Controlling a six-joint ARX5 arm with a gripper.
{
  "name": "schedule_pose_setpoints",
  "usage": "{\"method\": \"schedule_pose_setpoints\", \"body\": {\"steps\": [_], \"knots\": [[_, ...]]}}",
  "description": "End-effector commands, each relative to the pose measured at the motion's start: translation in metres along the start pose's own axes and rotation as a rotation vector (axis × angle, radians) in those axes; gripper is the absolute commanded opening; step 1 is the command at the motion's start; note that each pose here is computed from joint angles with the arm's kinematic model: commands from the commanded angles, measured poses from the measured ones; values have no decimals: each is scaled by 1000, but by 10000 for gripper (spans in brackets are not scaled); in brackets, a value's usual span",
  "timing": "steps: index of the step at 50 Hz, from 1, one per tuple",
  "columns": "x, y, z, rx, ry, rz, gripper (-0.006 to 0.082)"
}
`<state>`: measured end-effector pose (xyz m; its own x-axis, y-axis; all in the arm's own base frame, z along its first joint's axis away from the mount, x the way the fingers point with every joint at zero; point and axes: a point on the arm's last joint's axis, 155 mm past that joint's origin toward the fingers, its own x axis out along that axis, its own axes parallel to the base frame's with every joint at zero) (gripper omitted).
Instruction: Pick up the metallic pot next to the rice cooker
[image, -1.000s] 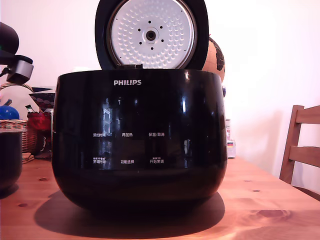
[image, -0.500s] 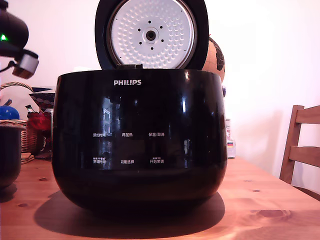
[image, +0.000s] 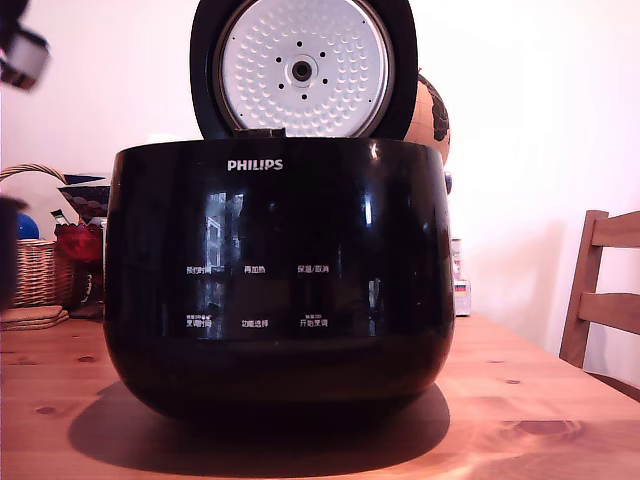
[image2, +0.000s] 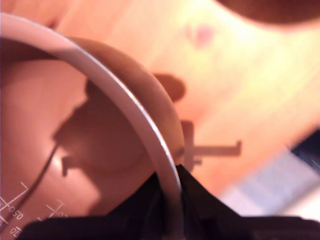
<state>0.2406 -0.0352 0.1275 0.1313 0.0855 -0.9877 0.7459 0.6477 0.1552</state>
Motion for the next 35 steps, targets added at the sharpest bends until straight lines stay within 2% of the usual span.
{"method": "schedule_pose_setpoints", "body": {"steps": [1, 6, 22, 35], "knots": [[-25, 7, 11, 8, -61, 52, -23], [-45, 5, 16, 22, -86, 62, -23], [-108, 1, 62, 78, -283, 143, -23], [-125, -10, 76, 124, -337, 153, -23]]}}
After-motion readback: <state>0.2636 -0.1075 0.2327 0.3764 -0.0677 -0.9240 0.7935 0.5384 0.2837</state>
